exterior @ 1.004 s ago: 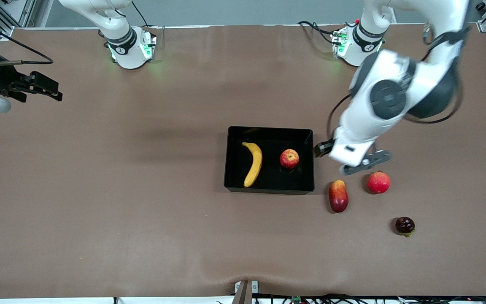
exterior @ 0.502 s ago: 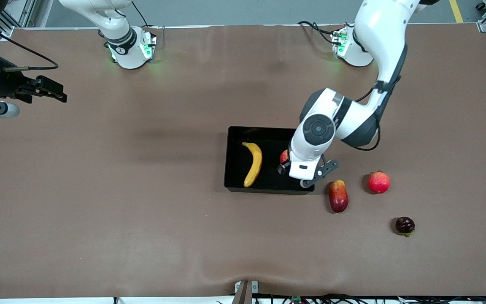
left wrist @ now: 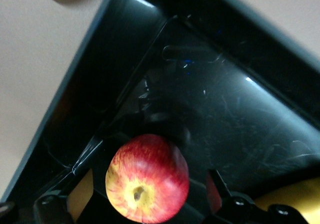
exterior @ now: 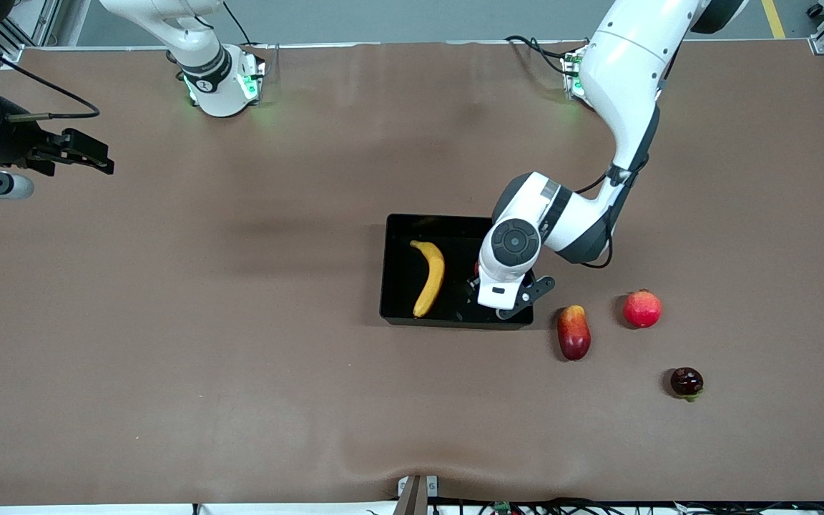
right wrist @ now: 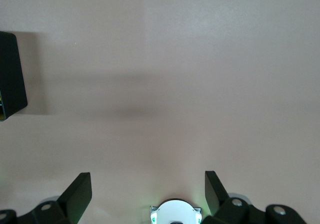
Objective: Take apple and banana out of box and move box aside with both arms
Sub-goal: 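Close the left gripper around the red apple in the tray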
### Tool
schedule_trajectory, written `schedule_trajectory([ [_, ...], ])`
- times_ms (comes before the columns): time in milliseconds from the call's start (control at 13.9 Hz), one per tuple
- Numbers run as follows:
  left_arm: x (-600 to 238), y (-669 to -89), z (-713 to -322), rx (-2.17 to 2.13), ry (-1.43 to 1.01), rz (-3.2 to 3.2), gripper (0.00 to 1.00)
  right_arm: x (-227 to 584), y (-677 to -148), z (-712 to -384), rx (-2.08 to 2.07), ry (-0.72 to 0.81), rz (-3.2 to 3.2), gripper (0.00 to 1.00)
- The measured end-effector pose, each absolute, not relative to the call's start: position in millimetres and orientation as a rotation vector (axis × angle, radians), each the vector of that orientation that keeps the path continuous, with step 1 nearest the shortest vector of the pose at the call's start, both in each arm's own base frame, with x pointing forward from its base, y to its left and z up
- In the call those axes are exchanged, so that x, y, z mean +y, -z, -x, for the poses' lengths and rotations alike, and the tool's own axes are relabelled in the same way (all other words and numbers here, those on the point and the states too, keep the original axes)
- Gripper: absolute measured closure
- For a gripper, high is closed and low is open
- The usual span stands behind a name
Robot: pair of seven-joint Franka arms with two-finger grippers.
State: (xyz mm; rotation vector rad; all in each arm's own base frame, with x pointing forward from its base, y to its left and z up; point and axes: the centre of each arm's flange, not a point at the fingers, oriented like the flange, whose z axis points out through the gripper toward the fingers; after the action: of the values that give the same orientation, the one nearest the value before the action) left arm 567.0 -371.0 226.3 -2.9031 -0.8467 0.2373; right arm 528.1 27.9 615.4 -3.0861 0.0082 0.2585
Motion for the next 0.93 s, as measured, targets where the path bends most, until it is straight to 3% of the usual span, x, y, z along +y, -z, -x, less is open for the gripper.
schedule_trajectory([
  [358,-373,-210,-560,-0.829,-0.264,2.884,0.00,28,-614,-528,0.008,-0.262,3.086,0.00],
  [502,-373,-209,-559,-0.828,-0.266,2.883,0.05,28,-614,-528,0.007,-0.263,3.086,0.00],
  [645,-375,-210,-559,-0.826,-0.262,2.886,0.22,28,-614,-528,0.007,-0.262,3.086,0.00],
  [932,-379,-238,-568,-0.837,-0.216,2.923,0.23,29,-614,-528,0.007,-0.258,3.086,0.00],
])
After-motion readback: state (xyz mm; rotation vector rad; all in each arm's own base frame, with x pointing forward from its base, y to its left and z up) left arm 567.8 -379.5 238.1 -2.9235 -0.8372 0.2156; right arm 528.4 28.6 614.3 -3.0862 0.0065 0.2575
